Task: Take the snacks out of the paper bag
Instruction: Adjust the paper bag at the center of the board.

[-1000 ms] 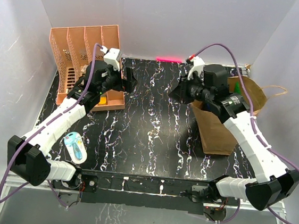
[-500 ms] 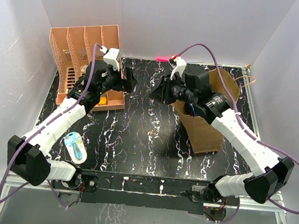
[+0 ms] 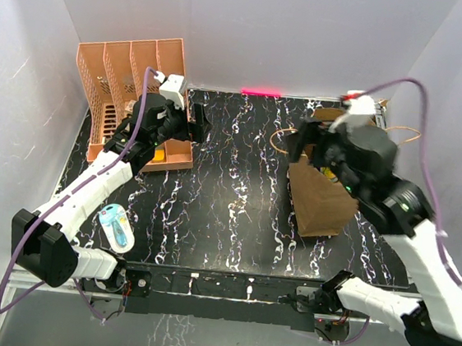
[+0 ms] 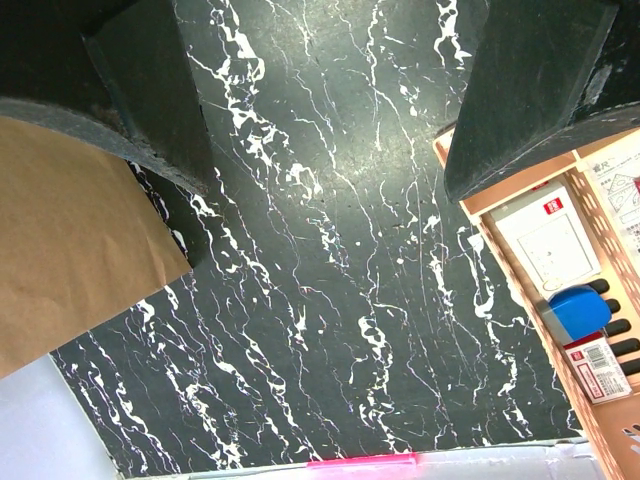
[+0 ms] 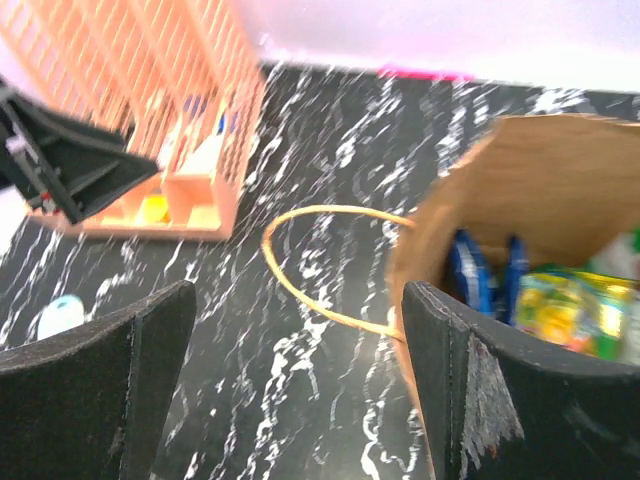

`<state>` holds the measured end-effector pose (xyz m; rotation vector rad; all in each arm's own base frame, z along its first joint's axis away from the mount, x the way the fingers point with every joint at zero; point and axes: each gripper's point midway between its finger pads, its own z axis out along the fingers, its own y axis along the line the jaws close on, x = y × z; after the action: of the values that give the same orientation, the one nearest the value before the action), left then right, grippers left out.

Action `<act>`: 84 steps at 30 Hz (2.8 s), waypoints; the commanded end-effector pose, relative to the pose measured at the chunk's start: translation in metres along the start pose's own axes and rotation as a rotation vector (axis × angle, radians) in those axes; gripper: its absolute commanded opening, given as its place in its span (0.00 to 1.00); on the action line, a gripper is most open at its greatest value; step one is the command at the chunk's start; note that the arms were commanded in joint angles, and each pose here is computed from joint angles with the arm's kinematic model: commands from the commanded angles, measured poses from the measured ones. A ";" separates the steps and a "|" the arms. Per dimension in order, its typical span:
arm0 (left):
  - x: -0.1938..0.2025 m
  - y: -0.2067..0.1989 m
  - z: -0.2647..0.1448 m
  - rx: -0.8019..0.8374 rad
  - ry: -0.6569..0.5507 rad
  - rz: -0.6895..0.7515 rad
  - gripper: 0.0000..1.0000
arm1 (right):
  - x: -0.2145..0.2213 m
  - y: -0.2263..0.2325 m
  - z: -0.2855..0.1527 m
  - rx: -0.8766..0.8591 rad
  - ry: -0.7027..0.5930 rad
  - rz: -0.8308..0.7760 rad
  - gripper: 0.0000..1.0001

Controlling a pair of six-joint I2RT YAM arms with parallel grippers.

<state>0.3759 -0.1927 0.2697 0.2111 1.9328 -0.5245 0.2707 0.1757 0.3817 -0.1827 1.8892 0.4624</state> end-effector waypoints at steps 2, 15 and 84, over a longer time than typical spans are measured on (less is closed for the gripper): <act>-0.011 -0.007 -0.004 0.018 -0.029 -0.006 0.98 | -0.049 -0.072 -0.067 0.344 -0.257 0.013 0.89; -0.010 -0.007 -0.003 0.017 -0.026 -0.013 0.98 | -0.066 -0.163 -0.124 1.094 -0.351 -0.038 0.93; -0.006 -0.056 -0.010 0.252 0.086 -0.145 0.98 | -0.082 -0.118 -0.021 -0.167 -0.216 0.049 0.08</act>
<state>0.3692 -0.2142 0.2437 0.1962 2.0434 -0.6699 0.3564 0.0268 0.3951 -0.0580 1.8064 0.5920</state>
